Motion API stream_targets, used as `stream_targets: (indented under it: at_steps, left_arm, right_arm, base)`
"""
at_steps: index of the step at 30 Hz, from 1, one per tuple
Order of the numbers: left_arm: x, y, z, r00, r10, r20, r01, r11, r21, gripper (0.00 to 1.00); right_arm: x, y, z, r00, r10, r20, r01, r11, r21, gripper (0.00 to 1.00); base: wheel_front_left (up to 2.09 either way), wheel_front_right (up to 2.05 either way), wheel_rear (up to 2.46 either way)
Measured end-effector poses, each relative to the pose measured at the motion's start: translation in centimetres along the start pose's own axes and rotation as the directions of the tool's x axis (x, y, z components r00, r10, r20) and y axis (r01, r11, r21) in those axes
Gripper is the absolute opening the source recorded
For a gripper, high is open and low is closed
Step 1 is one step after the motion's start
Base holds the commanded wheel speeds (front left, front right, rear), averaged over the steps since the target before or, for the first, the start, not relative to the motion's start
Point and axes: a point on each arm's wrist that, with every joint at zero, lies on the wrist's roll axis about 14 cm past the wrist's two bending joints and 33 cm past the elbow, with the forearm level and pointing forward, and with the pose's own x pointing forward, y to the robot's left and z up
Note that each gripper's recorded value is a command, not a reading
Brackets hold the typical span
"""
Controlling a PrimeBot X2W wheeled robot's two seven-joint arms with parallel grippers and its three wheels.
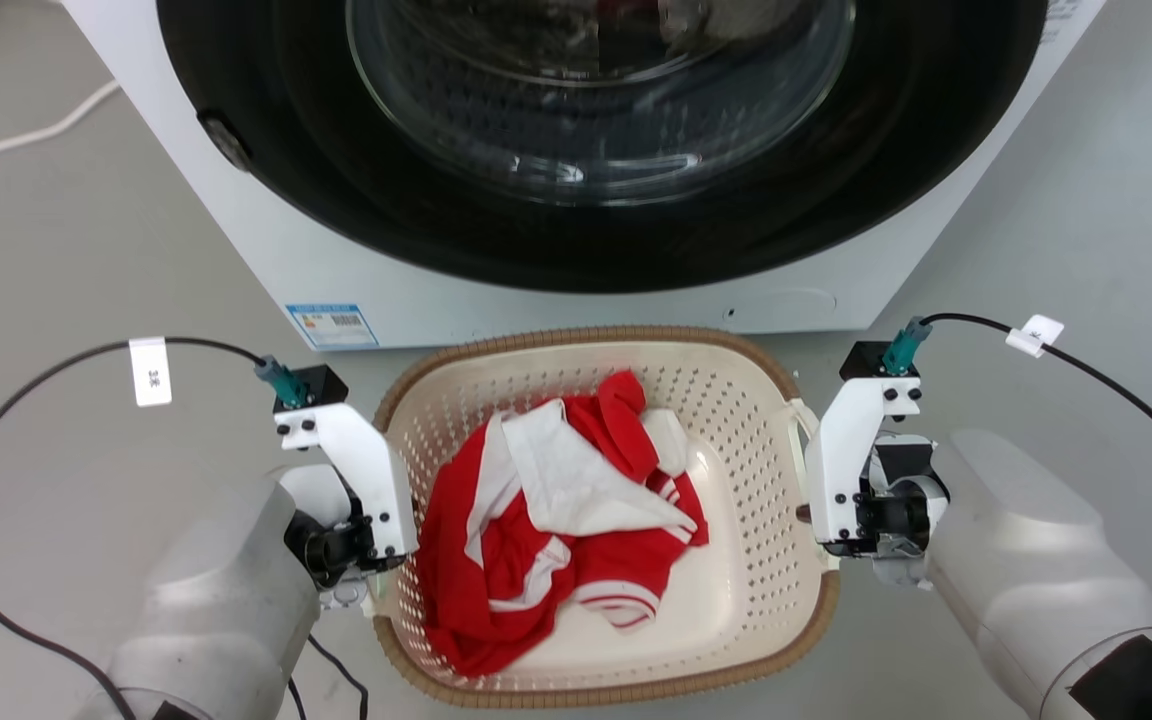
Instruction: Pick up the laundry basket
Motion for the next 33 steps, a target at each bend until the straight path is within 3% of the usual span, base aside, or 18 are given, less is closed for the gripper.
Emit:
stream_targets:
  at_steps: [15,33]
  left_arm:
    - [-3.8,-1.9,-1.6,1.000,-0.024,-0.002,0.024,1.000,-0.005,0.00]
    - [-5.3,-2.0,-4.1,0.999,-0.021,-0.033,0.020,1.000,-0.019,0.00]
  right_arm:
    - [-4.9,0.4,-1.8,0.999,0.001,-0.032,-0.001,1.000,0.027,0.00]
    - [-5.6,1.3,-4.6,0.998,0.022,-0.055,-0.019,0.998,0.053,0.00]
  base:
    - [0.00,0.00,0.00]
    - [0.00,0.00,0.00]
